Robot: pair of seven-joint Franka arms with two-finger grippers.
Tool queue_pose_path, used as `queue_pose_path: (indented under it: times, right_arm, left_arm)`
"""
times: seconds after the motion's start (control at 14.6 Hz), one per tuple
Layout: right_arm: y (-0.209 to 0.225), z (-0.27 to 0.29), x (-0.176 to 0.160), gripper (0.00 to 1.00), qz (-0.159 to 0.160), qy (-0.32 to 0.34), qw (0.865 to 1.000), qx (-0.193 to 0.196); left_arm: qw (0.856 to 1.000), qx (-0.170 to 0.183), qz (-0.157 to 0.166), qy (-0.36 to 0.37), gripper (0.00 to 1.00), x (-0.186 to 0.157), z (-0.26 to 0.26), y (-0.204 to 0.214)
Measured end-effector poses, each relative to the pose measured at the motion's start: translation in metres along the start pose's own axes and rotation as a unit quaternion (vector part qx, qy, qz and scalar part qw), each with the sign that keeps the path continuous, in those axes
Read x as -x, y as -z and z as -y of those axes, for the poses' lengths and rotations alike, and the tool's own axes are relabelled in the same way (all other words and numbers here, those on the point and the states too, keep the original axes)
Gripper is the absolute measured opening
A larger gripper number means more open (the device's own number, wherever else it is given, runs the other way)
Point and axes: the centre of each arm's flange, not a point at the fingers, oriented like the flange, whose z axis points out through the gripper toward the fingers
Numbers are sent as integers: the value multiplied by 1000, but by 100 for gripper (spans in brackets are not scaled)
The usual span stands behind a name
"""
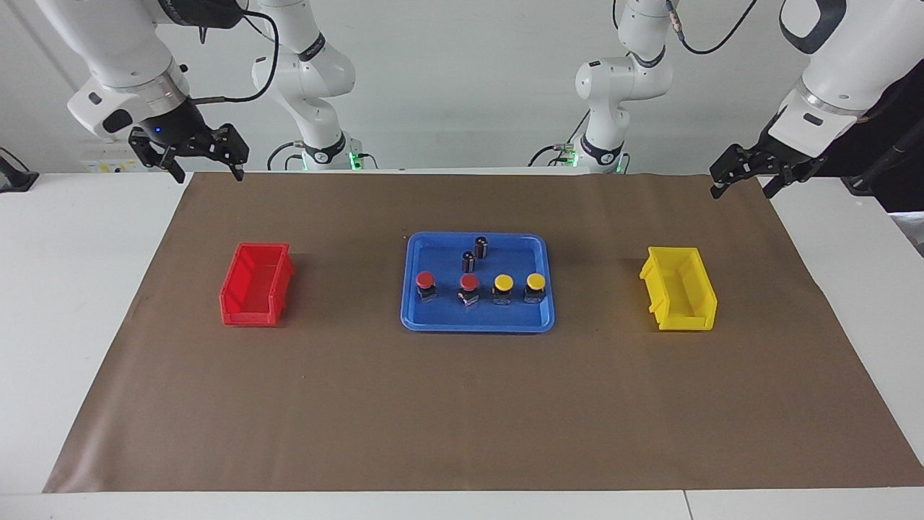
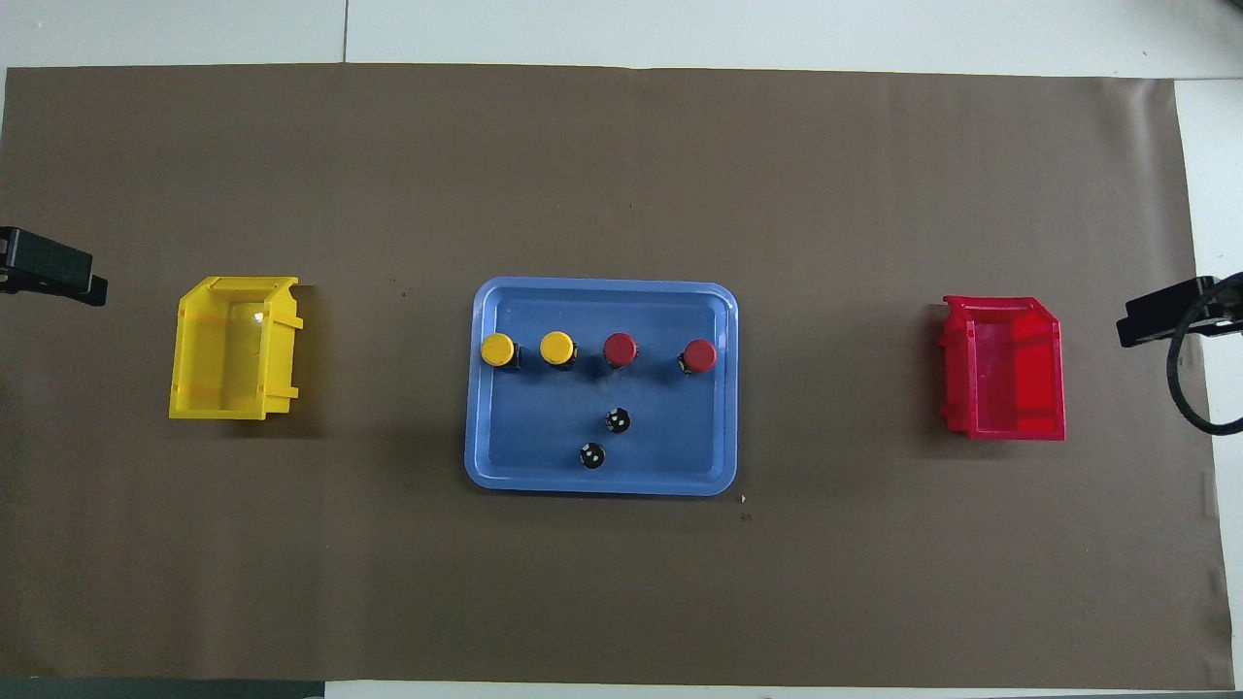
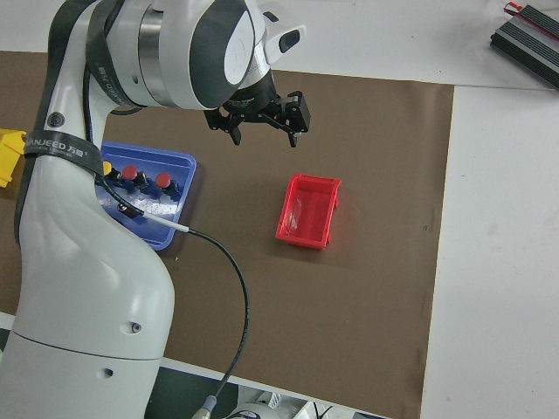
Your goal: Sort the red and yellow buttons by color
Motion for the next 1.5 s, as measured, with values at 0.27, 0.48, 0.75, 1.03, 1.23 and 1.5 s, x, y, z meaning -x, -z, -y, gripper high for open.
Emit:
queue_pose_path:
  times: [0.27,0.48,0.75,1.03,1.23,1.5]
  right_arm:
    - [0,-1,0,100,-2,-1,1000,0]
    - [3,-4,-3,100,-15,-3,1000,1]
    - [3,0,-3,100,-16,2,1000,1]
    - [3,14,-5,100,-16,15,1000,3]
    - [7,27,-14,100,-23,23,999,1]
    - [-4,124,-46,100,-26,17,1000,0]
  left_arm:
    - [1000,0,0,0,100,0,0,0]
    - [1000,0,0,0,100,0,0,0]
    - [1000,0,0,0,100,0,0,0]
    - [1000,0,0,0,100,0,0,0]
    - [1000,0,0,0,100,0,0,0]
    - [1000,0,0,0,100,0,0,0]
